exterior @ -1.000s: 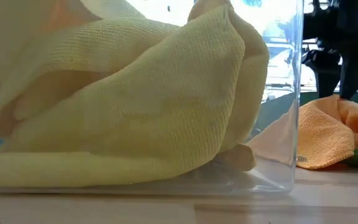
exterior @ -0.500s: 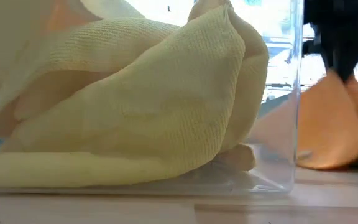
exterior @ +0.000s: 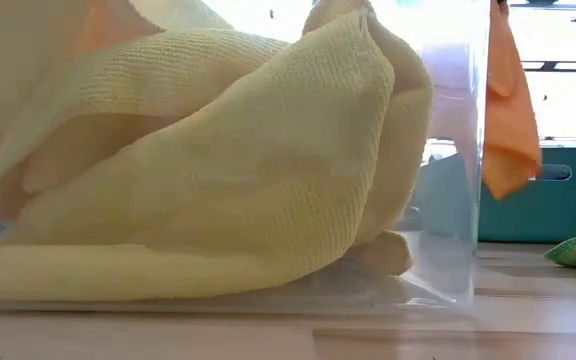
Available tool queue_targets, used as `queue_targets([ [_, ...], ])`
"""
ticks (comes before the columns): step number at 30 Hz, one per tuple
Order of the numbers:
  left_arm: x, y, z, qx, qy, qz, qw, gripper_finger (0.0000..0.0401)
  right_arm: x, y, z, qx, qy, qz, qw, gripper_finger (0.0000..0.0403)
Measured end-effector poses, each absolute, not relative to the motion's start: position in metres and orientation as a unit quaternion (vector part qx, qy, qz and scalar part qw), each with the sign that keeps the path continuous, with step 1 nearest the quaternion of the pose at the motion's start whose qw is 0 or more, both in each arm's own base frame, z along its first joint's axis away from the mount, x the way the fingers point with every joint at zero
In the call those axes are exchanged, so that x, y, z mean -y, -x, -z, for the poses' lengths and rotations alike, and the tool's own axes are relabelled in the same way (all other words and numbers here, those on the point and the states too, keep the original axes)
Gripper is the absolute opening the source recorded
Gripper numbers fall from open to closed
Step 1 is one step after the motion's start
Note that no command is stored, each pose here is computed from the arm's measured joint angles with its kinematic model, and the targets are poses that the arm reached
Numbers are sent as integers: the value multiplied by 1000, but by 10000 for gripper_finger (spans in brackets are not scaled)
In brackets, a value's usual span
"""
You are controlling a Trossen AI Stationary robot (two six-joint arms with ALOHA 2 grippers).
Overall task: Sort microfiber towel by color & place in baskets
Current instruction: Put the right orange microfiber cloth into the green bin
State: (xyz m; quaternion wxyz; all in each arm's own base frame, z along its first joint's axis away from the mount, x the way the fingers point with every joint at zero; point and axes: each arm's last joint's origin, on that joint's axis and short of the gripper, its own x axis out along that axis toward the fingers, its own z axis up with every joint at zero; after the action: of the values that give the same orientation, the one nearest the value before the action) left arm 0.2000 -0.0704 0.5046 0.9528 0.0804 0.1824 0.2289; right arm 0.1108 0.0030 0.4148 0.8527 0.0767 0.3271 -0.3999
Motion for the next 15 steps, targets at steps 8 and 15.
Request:
queue_targets([
  [8,72,-204,-503,-177,-50,-237,954,213,28,-85,-410,-251,-77,572,777,1],
  [15,75,-210,-499,-179,-34,-239,954,213,35,-108,-364,-341,-83,541,764,0],
])
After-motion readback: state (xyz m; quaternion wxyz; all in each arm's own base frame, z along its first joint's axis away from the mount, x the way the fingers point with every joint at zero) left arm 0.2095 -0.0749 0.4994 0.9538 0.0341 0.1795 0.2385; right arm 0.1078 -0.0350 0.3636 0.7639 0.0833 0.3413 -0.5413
